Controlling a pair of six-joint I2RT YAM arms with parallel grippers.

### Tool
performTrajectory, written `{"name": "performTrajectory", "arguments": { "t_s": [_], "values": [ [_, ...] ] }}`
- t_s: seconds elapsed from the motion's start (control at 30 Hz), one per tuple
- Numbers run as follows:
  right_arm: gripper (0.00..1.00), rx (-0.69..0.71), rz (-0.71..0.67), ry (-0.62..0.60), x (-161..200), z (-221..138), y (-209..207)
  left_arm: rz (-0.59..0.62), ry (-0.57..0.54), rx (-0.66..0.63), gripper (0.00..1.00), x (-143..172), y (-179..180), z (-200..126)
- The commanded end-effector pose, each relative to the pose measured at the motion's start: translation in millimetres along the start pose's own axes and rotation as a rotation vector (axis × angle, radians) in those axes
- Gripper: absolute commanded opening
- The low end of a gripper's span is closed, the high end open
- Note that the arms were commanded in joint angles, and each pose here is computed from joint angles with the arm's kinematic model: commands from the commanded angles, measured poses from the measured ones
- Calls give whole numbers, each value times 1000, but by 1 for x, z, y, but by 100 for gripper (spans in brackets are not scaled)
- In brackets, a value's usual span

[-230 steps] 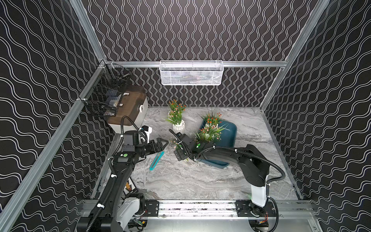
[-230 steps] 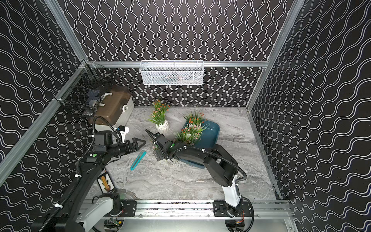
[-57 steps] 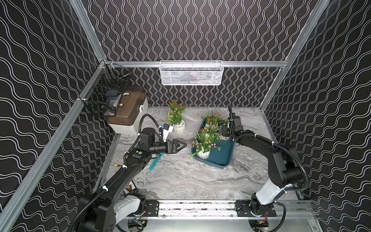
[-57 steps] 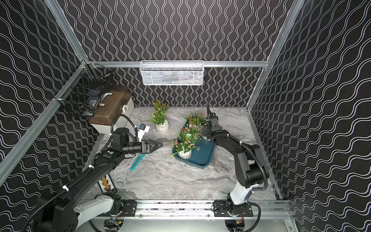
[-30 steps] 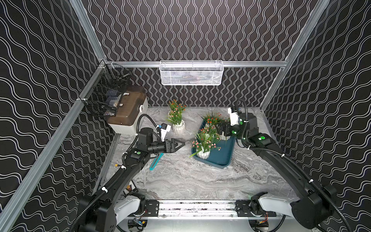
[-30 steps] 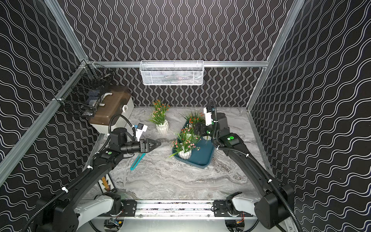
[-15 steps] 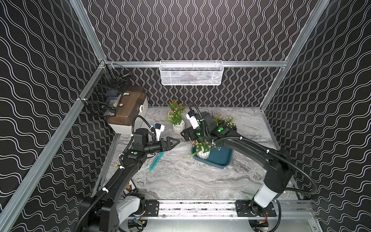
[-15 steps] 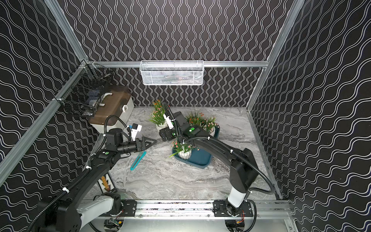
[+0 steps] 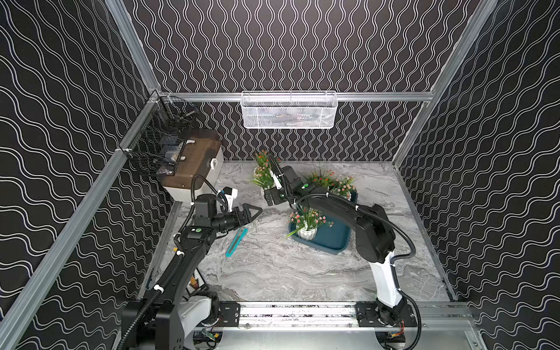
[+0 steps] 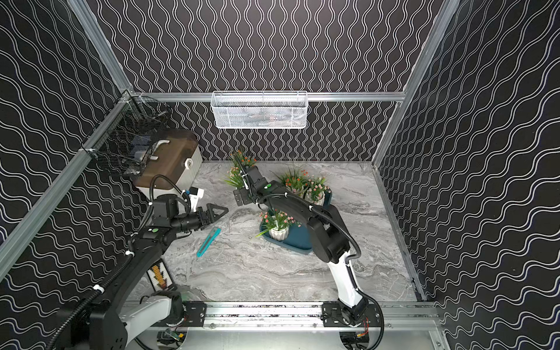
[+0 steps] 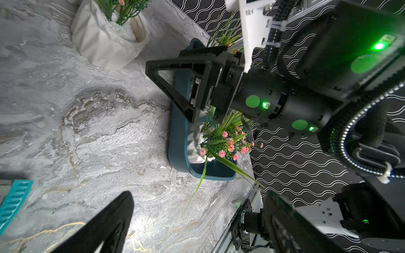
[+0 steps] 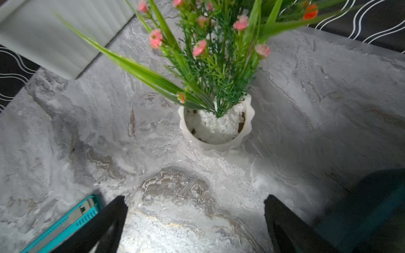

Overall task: Put the potted gypsophila into the storage box
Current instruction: Pick up the baby's breath potted plant from the center of the board.

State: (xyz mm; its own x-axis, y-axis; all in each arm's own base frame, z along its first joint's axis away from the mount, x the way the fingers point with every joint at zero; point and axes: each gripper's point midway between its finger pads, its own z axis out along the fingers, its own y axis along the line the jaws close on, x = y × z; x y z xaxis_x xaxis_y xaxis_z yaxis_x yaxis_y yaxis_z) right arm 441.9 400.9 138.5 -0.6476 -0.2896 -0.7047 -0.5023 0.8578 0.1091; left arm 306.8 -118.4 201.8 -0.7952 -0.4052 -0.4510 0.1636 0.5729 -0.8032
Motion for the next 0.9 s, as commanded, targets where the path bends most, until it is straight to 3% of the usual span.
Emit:
{"name": "performTrajectory", "arguments": {
  "t_s": [0.0,0.87],
  "values": [
    [100,12,-2,7,-3,11,-5,-10,-19,-7,95,-4,7,-2],
    [100,29,-61,3,-6,82,-10,-46,-29,43,92,-7,11,2]
  ]
}}
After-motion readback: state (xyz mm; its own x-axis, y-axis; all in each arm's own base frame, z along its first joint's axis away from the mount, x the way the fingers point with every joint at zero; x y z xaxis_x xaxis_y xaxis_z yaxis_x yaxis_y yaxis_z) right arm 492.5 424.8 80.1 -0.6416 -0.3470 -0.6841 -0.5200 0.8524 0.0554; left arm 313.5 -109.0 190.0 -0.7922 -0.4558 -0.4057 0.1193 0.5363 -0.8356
